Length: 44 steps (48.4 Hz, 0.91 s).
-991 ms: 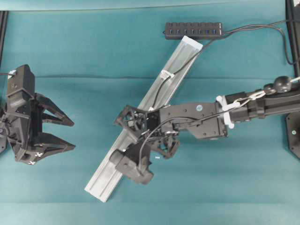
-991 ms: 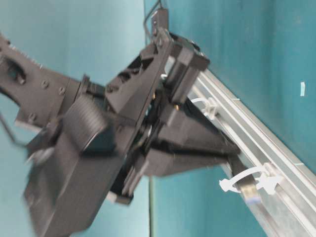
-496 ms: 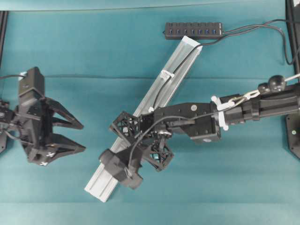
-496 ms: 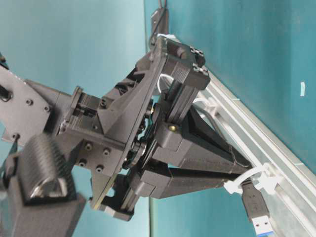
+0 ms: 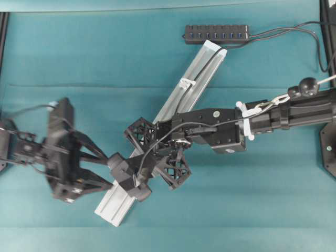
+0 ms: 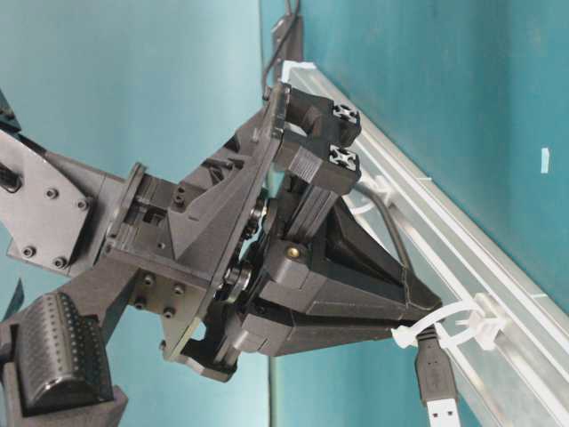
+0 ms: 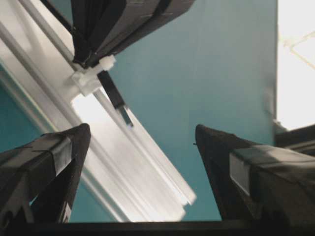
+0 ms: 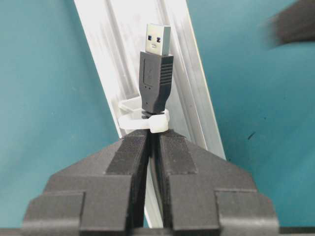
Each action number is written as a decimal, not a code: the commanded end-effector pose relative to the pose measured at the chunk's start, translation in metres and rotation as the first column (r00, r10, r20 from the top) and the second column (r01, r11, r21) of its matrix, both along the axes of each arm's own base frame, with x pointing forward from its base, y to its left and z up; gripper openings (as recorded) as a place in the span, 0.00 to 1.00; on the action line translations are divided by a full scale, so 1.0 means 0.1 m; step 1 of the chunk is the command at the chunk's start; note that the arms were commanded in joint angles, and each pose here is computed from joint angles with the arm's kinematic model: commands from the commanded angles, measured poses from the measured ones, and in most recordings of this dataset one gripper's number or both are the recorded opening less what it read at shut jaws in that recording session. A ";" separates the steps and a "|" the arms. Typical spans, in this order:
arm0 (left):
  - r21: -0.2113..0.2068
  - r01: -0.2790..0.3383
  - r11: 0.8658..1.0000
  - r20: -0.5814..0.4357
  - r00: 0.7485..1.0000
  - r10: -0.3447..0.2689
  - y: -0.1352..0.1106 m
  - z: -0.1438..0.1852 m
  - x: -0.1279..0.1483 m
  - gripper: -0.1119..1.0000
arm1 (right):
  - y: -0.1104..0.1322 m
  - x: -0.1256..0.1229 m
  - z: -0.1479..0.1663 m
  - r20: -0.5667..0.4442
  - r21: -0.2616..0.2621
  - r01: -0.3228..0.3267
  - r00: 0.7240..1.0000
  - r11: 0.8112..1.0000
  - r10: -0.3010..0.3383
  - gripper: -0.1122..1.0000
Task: Pass the USB cable through three rings with both arms.
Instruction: 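Grasp the plug with the left gripper beyond the third ring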
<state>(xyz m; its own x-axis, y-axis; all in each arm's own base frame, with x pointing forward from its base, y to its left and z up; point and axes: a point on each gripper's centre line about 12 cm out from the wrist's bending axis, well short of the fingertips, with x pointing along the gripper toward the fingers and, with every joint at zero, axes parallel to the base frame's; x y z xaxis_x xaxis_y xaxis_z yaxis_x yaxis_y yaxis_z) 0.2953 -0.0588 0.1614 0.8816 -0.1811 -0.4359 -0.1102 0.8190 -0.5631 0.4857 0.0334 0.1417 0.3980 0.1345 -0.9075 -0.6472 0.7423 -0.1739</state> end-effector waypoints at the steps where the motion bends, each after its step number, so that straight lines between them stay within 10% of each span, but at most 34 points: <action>1: 0.000 0.008 1.000 0.017 1.000 -0.008 -0.04 -0.04 0.14 0.93 | 0.00 0.02 0.02 0.007 0.009 0.015 1.000 1.000 -0.015 0.17; 28: 0.018 0.013 1.000 -0.009 1.000 -0.012 -0.09 -0.29 0.44 0.87 | 0.02 0.00 0.00 0.000 0.009 0.010 1.000 1.000 -0.010 0.17; 44: 0.073 0.035 0.997 -0.002 0.999 -0.035 -0.07 -0.29 0.39 0.24 | 0.03 -0.01 0.00 -0.003 0.009 0.008 1.000 1.000 -0.008 0.17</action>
